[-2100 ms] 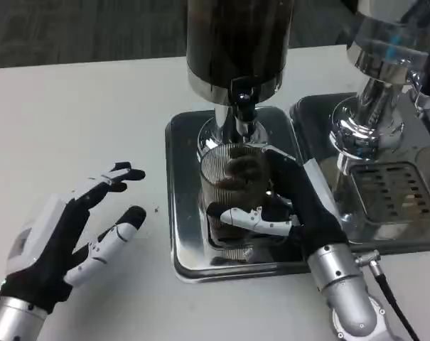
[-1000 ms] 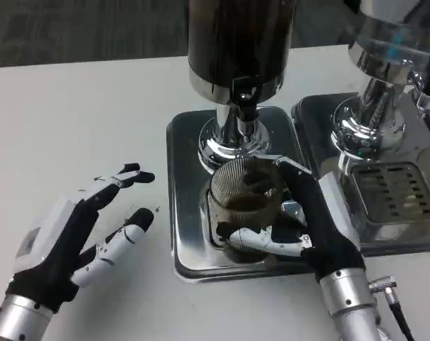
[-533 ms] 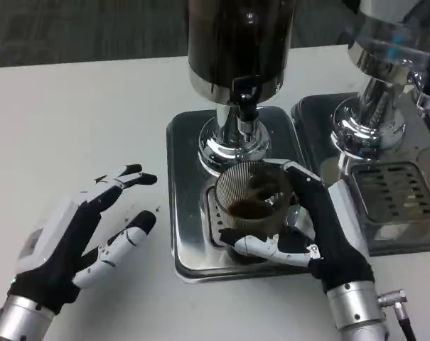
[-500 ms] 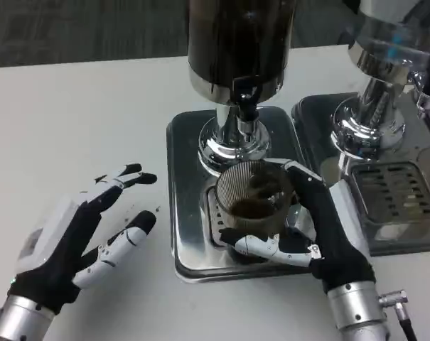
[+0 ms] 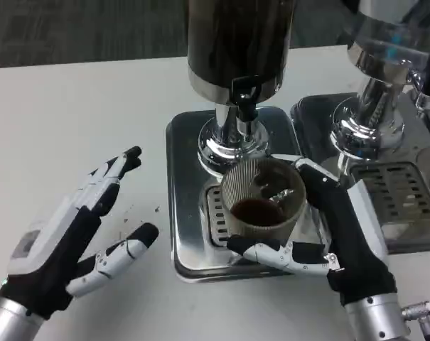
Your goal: Grasp the cup under the faucet to collect the drink, then remove the cup.
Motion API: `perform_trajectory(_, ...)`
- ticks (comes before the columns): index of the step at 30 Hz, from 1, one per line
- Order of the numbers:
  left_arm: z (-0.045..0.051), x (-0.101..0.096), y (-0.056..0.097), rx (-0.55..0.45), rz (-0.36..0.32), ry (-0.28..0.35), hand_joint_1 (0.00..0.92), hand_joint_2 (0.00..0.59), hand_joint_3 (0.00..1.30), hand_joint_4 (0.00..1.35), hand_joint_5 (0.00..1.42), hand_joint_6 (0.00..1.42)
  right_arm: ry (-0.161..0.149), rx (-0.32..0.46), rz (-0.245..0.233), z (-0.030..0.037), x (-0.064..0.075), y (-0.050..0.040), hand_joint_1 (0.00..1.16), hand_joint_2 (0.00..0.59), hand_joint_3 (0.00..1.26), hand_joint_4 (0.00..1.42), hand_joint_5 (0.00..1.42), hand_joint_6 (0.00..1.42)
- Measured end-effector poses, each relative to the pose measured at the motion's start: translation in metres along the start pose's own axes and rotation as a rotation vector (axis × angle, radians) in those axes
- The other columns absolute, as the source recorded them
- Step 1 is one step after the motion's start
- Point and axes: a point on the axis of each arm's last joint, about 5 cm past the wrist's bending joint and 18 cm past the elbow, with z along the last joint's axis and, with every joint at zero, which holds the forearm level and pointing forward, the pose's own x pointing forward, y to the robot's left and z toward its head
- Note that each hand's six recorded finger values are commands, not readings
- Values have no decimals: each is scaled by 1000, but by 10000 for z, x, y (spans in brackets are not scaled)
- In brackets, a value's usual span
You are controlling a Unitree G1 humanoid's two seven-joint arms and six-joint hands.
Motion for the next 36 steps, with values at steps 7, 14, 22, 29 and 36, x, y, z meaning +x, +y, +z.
perform_trajectory(7, 2, -131, 89, 58, -64, 1, 0, 210, 0, 0, 0, 0, -10, 20, 27, 68, -42, -41, 1074, 145, 531, 642, 750, 970)
perform_trajectory(14, 48, -213, 183, 145, -109, -11, 0, 204, 0, 0, 0, 0, -24, 32, 62, 118, -66, -69, 1064, 143, 545, 645, 767, 994)
perform_trajectory(22, 26, -254, 293, 199, -133, -2, 0, 197, 0, 0, 0, 0, -34, 30, 86, 164, -70, -128, 1063, 139, 545, 652, 768, 1010)
perform_trajectory(29, 56, -357, 303, 223, -168, -6, 0, 191, 0, 0, 0, 0, -29, 53, 117, 234, -144, -172, 1064, 134, 550, 661, 782, 1026)
perform_trajectory(36, 144, -540, 256, 230, -190, 0, 0, 184, 0, 0, 0, 0, -33, 63, 159, 313, -205, -252, 1065, 132, 555, 661, 784, 1032)
